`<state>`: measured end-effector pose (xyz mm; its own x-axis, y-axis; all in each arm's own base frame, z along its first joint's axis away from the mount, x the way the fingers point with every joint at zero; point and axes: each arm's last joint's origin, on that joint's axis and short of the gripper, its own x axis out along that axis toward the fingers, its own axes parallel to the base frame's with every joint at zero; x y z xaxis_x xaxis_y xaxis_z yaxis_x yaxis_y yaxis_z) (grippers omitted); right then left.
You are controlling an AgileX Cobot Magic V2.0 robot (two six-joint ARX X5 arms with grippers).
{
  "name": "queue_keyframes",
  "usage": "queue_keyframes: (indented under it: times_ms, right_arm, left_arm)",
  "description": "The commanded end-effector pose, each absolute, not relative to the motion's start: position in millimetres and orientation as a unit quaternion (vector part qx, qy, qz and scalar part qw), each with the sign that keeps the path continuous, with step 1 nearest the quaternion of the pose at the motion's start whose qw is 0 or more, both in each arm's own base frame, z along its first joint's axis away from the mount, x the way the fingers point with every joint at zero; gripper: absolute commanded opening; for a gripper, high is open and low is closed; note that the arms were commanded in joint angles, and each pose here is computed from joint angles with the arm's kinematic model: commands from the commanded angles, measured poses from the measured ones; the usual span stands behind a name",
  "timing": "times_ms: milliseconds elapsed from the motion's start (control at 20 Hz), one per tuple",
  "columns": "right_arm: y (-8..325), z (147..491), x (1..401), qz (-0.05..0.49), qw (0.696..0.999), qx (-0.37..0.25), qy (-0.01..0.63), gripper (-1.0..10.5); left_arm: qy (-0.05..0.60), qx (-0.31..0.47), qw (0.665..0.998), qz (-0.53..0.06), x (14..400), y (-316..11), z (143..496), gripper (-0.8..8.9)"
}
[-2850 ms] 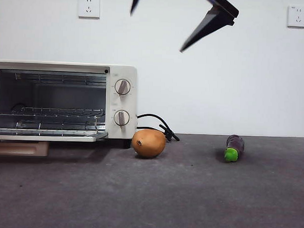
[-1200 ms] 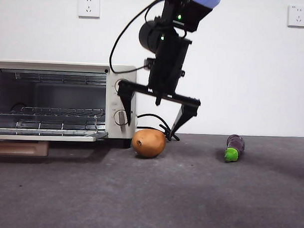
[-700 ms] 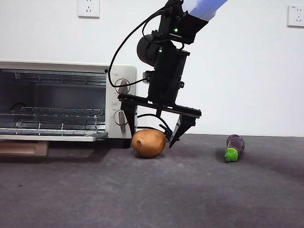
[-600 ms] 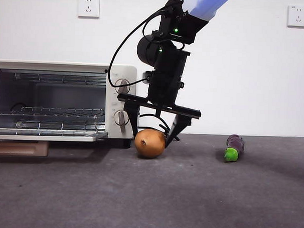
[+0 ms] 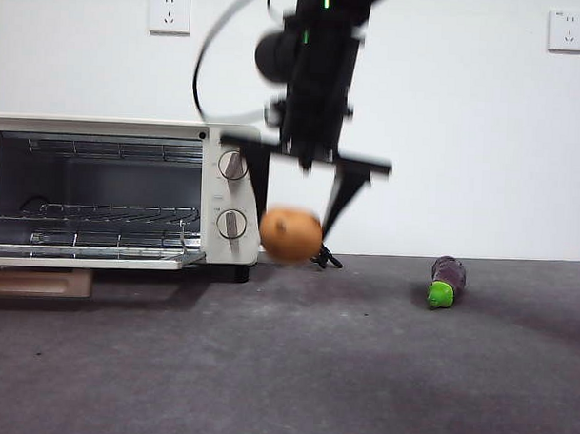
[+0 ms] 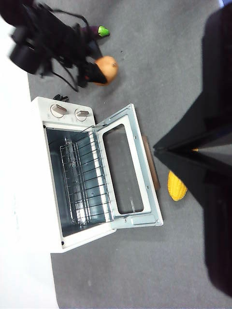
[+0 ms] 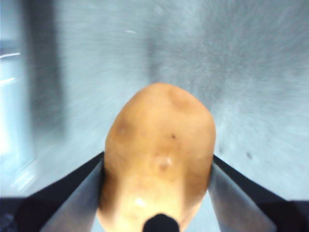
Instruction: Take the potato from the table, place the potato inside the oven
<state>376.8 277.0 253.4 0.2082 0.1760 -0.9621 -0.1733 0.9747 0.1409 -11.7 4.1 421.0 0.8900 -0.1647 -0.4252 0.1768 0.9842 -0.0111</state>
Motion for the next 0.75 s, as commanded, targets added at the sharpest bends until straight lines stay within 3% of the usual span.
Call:
queue_keyframes:
  times_ms: [50, 350, 550, 750]
  right_arm:
    - [287, 293, 359, 0.164, 0.787, -0.025, 0.594, 0.0]
    - [339, 319, 318, 0.27, 0.797, -0.058, 0.538, 0.0]
    - [378, 331, 301, 0.371, 0.822, -0.084, 0.423, 0.0]
    - [391, 337, 305, 0.401, 0.841, -0.07, 0.357, 0.0]
  left_arm:
    - [0.214, 0.018, 0.973, -0.089, -12, 4, 421, -0.05]
    - [0.214, 0.018, 0.973, -0.089, -12, 4, 420, -0.05]
    - [0.214, 0.018, 0.973, -0.089, -12, 4, 421, -0.05]
    - [0.214, 0.018, 0.973, -0.089, -12, 4, 420, -0.05]
